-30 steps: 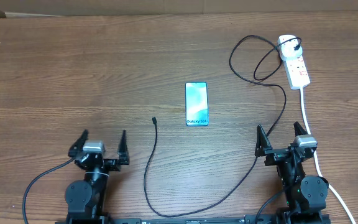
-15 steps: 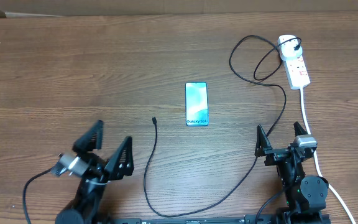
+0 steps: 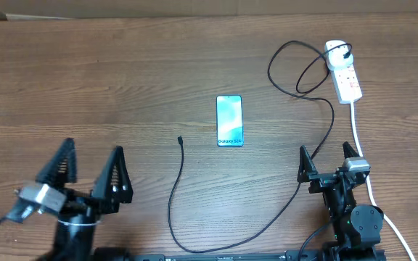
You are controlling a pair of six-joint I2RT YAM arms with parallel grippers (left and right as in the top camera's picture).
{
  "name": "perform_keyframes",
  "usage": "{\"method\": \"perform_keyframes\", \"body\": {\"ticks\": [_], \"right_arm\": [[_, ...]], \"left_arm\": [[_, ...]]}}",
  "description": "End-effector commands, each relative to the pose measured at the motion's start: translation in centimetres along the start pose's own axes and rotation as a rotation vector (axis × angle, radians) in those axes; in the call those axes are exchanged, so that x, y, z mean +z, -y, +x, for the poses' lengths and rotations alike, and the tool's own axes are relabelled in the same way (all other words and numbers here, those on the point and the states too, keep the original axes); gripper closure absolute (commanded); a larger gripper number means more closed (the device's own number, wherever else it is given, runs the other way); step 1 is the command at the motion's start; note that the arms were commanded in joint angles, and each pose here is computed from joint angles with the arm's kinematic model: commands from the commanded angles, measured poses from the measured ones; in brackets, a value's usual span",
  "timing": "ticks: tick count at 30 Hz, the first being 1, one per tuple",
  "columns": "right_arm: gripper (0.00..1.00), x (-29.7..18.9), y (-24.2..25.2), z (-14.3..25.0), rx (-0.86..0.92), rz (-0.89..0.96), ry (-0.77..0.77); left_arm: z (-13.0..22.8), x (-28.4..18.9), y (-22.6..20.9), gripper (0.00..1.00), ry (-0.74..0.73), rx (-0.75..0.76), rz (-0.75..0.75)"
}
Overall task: Plug charger to phone and switch on socket
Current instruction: 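Move the left gripper forward over the phone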
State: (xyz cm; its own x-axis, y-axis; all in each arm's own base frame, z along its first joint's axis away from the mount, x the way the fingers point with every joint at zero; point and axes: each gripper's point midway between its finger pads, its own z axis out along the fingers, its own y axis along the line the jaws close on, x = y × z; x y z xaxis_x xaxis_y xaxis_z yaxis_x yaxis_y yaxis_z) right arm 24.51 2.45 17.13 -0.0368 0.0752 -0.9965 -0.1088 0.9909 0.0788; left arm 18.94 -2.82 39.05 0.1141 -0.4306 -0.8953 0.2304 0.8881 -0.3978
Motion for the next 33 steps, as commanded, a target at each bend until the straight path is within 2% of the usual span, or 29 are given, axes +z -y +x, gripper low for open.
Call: {"method": "perform_keyframes", "body": {"ticks": [1, 3, 6, 9, 12, 17, 20, 23, 25, 33], "right_arm": [[0.00, 0.0, 0.0, 0.2, 0.007, 0.002, 0.004], [0.00, 0.0, 0.0, 0.2, 0.007, 0.002, 0.004], [0.00, 0.0, 0.0, 0.2, 0.007, 0.002, 0.004], [0.00, 0.0, 0.0, 0.2, 0.007, 0.002, 0.004], [0.00, 0.0, 0.0, 0.2, 0.007, 0.002, 0.004], [0.00, 0.0, 0.0, 0.2, 0.007, 0.002, 0.004], [0.00, 0.0, 0.0, 0.2, 0.007, 0.002, 0.004], [0.00, 0.0, 0.0, 0.2, 0.007, 0.002, 0.004], [0.00, 0.0, 0.0, 0.2, 0.007, 0.002, 0.004], [0.00, 0.0, 0.0, 0.2, 0.007, 0.002, 0.004]], "left_arm": [[-1.8, 1.5, 0.2, 0.01, -0.227, 0.127, -0.111], [-1.6, 2.0, 0.5, 0.00, -0.359, 0.102, -0.134], [-0.9, 3.0, 2.1, 0.00, -0.496, 0.050, -0.071], [-0.9, 4.8, 3.9, 0.00, -0.544, 0.022, 0.029], [-0.6, 6.9, 4.2, 0.00, -0.612, -0.018, 0.043], [0.6, 9.2, 3.6, 0.00, -0.792, -0.026, -0.068], [2.2, 10.7, 3.1, 0.00, -0.934, 0.044, -0.208], [3.8, 11.7, 2.4, 0.00, -1.006, 0.093, -0.376], [6.1, 13.2, 3.0, 0.00, -1.052, 0.134, -0.433], [16.7, 16.5, 8.5, 0.00, -1.304, 0.018, -0.257]]}}
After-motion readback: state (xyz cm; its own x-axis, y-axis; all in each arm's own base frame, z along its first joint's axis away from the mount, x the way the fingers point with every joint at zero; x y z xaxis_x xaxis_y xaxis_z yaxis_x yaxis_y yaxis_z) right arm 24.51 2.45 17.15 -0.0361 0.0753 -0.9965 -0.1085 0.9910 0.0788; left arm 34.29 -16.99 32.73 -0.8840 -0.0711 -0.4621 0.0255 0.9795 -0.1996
